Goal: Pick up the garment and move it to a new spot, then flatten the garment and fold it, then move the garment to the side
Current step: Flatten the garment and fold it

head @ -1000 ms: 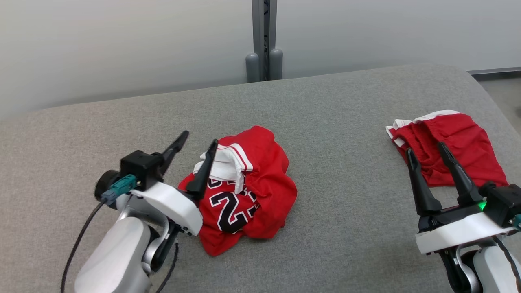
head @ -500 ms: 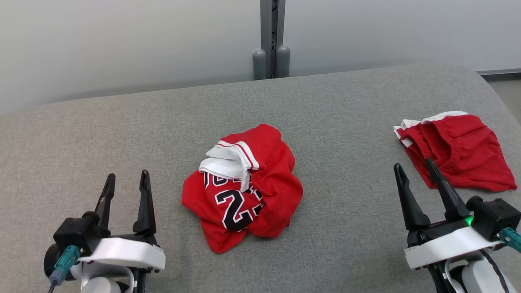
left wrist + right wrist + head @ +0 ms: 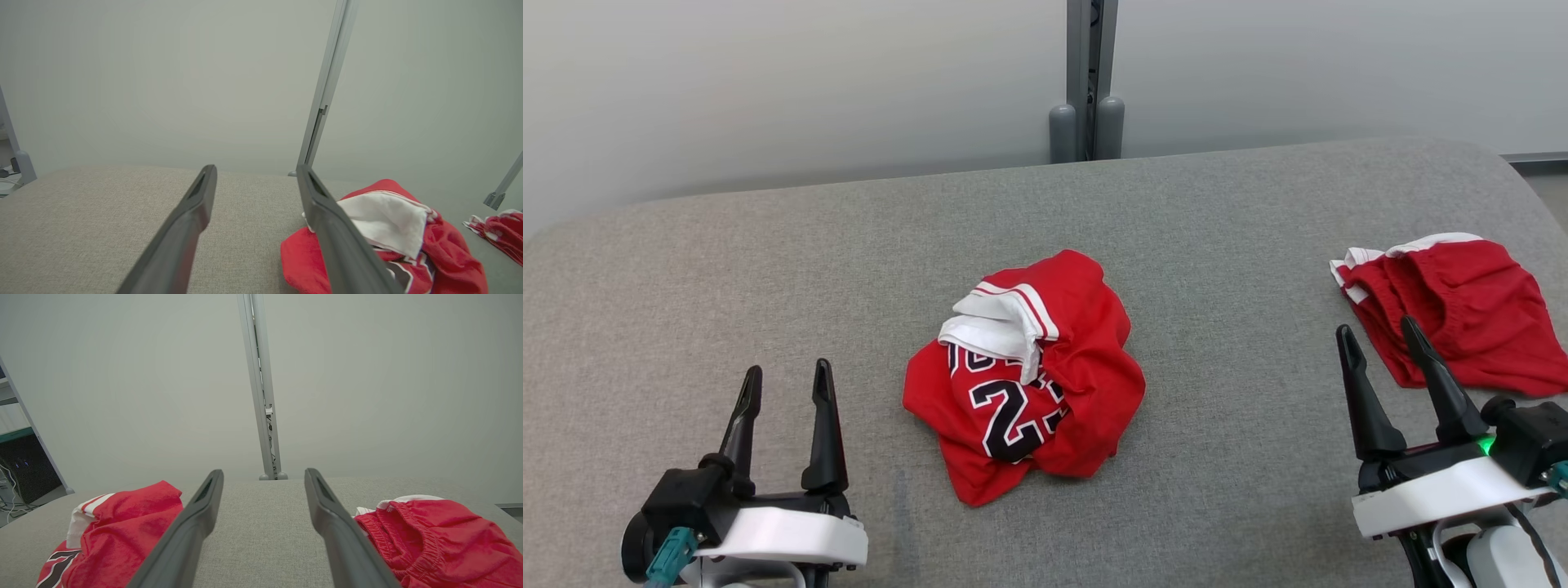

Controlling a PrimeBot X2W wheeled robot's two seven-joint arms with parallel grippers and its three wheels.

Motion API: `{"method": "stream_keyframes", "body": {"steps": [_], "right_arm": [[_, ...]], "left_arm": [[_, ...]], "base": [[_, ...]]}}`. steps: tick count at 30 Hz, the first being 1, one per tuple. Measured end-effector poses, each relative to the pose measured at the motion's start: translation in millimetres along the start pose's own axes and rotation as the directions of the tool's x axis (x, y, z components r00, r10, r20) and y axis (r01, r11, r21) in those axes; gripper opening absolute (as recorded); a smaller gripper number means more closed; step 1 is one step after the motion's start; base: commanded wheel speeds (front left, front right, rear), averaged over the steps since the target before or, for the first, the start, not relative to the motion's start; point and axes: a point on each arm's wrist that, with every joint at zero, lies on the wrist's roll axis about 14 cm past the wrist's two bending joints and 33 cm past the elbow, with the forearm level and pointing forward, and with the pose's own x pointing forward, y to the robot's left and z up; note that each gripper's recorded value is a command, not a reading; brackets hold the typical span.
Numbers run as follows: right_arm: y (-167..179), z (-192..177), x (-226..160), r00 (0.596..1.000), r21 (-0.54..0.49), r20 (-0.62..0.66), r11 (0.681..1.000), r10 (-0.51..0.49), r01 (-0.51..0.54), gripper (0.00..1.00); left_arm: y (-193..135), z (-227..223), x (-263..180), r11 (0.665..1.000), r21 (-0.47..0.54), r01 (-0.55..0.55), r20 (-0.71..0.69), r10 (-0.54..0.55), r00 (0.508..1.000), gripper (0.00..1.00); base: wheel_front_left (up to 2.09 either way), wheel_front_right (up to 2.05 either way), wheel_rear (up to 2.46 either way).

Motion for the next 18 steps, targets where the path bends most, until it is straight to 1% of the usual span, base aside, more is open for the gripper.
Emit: {"method": "stream_keyframes", "body": {"steps": [7, 11, 14, 16, 17, 18], "right_arm": [[1, 0, -2, 1.0, -0.007, -0.001, 1.0, 0.002, -0.002, 1.0], [7, -1, 0, 1.0, -0.012, -0.004, 1.0, 0.025, -0.025, 1.0], [20, 0, 4, 0.998, -0.009, -0.004, 0.998, 0.069, -0.069, 1.0], [33, 0, 10, 0.993, -0.012, -0.005, 0.993, 0.12, -0.12, 1.0], [33, 0, 10, 0.993, -0.012, -0.005, 0.993, 0.12, -0.12, 1.0], [41, 0, 14, 0.989, -0.021, -0.006, 0.988, 0.151, -0.151, 1.0]], "left_arm": [[2, -1, -1, 1.0, 0.003, 0.002, -0.001, -0.002, 1.0, 1.0], [2, -2, -3, 1.0, -0.001, 0.001, -0.003, -0.001, 1.0, 1.0], [6, 0, -6, 1.0, -0.003, -0.007, 0.002, 0.007, 1.0, 1.0], [7, 1, -8, 1.0, -0.005, -0.009, 0.004, 0.009, 1.0, 1.0], [7, 1, -8, 1.0, -0.005, -0.009, 0.004, 0.009, 1.0, 1.0], [8, 1, -10, 1.0, -0.006, -0.013, 0.004, 0.013, 1.0, 1.0]], "base": [[0.0, 0.0, 0.0], [0.0, 0.0, 0.0], [0.0, 0.0, 0.0], [0.0, 0.0, 0.0], [0.0, 0.0, 0.0], [0.0, 0.0, 0.0]]}}
